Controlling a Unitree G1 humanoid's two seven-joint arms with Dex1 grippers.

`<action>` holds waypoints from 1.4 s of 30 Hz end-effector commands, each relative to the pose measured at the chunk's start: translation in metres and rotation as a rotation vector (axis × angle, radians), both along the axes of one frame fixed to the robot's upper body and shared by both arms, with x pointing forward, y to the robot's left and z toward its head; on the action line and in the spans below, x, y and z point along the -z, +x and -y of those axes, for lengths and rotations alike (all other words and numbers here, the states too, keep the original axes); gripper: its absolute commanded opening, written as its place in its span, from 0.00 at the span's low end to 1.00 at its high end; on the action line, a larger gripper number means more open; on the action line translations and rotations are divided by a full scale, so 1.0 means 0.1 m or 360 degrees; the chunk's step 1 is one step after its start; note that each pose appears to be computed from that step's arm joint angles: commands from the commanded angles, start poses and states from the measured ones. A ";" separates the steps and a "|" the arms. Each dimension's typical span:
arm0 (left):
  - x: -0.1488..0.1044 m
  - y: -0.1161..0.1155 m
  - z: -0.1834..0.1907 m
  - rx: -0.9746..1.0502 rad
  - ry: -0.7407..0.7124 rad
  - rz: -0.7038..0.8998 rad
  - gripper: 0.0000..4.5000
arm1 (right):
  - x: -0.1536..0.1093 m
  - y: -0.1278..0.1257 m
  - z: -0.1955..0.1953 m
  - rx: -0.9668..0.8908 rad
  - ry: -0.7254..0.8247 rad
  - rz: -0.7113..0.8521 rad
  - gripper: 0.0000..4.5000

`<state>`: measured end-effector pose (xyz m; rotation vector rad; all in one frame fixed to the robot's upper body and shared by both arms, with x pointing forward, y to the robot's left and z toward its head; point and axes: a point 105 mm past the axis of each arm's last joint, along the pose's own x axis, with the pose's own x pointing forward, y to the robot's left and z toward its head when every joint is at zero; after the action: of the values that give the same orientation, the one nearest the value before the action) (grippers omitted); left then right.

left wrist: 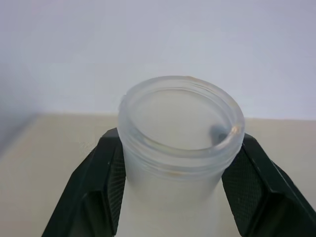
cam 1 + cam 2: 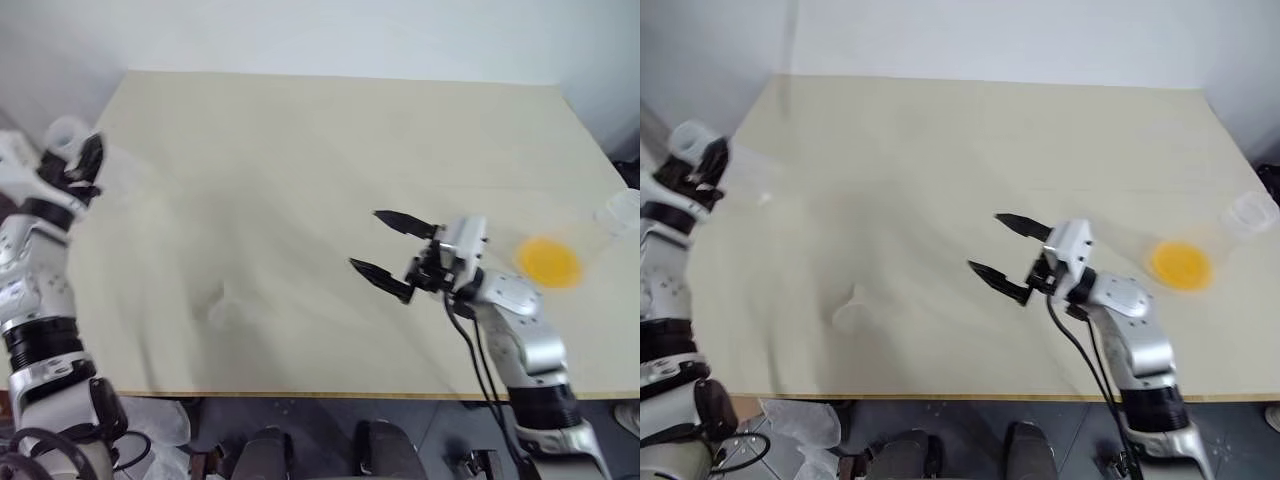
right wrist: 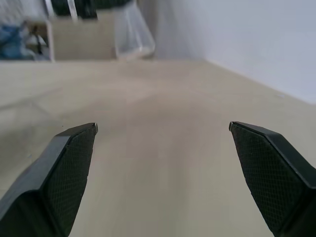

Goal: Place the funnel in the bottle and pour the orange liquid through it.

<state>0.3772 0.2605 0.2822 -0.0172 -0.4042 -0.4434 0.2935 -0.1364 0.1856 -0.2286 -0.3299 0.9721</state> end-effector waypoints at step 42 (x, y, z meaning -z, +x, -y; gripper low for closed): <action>0.51 -0.10 1.83 0.1288 0.0440 -0.0074 0.99 | 0.01 -0.45 0.48 0.0414 -0.0034 -0.0008 1.00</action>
<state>0.3729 0.0668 0.2128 0.1110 -0.1872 -1.2941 0.2493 -0.1868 0.1812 -0.2842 -0.2625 0.6951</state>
